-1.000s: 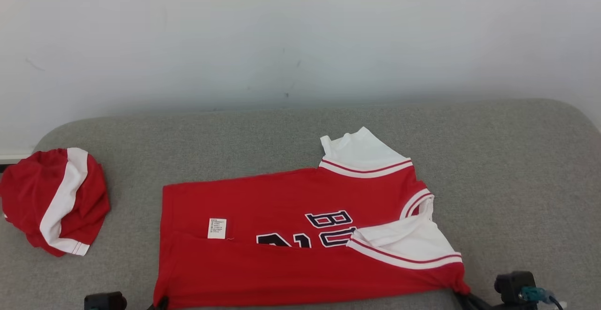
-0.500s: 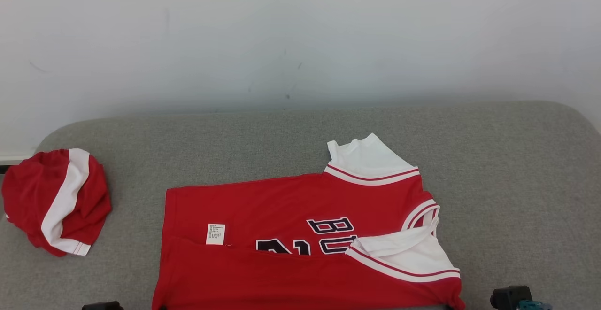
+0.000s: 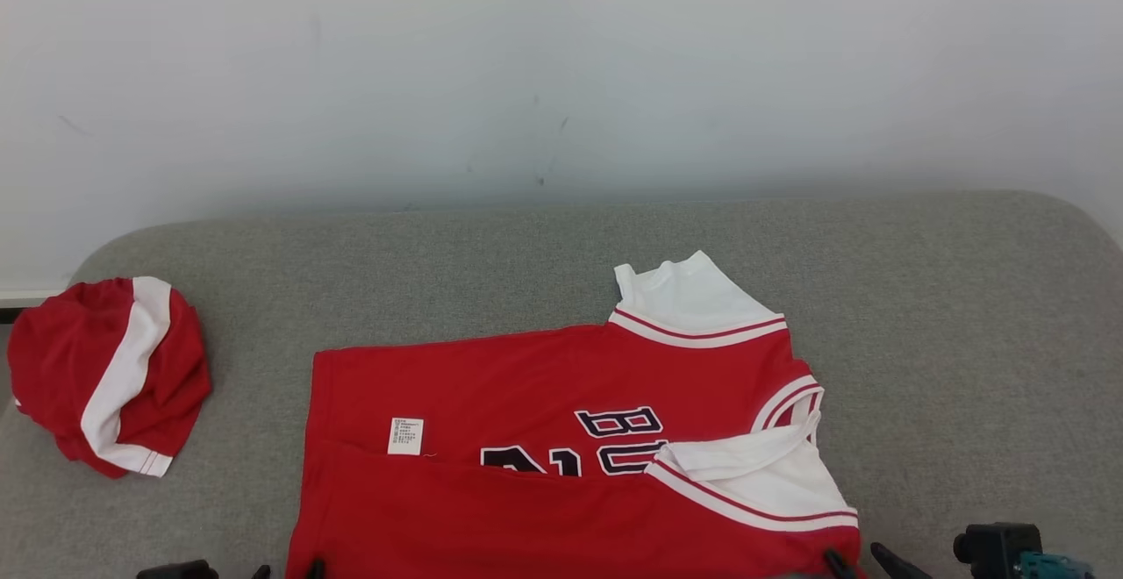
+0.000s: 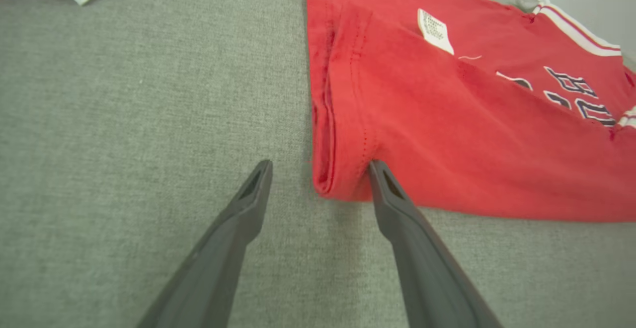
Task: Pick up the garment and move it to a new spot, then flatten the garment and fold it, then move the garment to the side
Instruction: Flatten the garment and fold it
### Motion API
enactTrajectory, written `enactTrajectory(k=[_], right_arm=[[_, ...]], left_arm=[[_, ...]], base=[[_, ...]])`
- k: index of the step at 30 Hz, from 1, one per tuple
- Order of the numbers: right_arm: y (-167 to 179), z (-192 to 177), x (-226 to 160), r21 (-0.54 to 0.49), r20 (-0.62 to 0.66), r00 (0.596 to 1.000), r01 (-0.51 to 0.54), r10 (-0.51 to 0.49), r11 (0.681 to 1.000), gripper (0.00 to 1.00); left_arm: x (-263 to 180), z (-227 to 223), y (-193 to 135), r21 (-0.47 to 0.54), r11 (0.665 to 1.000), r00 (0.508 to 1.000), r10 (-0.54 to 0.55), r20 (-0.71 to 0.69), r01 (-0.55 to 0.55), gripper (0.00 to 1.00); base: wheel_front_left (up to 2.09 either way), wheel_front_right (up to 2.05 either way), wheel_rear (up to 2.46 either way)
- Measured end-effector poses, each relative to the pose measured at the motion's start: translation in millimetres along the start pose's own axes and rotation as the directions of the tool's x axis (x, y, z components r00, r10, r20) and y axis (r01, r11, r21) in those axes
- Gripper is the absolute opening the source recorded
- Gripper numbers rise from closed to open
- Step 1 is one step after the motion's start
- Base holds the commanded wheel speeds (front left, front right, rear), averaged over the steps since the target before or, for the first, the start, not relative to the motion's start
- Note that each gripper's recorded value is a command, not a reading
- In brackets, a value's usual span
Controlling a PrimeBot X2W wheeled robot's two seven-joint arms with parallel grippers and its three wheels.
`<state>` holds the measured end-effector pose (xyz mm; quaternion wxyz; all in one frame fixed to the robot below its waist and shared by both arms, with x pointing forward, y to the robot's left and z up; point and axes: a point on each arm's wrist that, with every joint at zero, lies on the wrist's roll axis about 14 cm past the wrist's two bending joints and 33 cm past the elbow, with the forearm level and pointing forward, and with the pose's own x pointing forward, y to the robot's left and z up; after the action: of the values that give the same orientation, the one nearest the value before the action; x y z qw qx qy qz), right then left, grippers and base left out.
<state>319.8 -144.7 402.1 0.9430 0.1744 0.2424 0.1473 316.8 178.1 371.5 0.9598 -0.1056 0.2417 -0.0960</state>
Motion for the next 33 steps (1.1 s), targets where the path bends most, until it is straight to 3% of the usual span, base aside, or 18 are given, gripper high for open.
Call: enactTrajectory(k=[10, 15, 26, 33], right_arm=[[12, 36, -15, 0.033, 0.119, 0.991, -0.06, 0.055, 0.998, 1.0], [11, 65, -16, -0.006, 0.227, 0.974, -0.019, 0.02, 1.0, 1.0], [22, 122, -15, -0.1, 0.454, 0.891, 0.063, -0.011, 0.993, 1.0], [25, 131, -14, -0.149, 0.504, 0.864, 0.104, -0.015, 0.983, 1.0]], left_arm=[[-3, 30, -6, -0.018, 1.0, 0.993, 0.002, 0.117, 0.001, 1.0], [-5, 50, 0, -0.013, 0.999, 0.983, 0.04, 0.179, -0.038, 1.0], [-12, 84, -2, 0.042, 0.996, 0.955, 0.066, 0.29, -0.082, 1.0], [-16, 104, -12, 0.07, 0.995, 0.933, 0.043, 0.358, -0.073, 1.0]], base=[[0.0, 0.0, 0.0], [0.0, 0.0, 0.0], [0.0, 0.0, 0.0], [0.0, 0.0, 0.0]])
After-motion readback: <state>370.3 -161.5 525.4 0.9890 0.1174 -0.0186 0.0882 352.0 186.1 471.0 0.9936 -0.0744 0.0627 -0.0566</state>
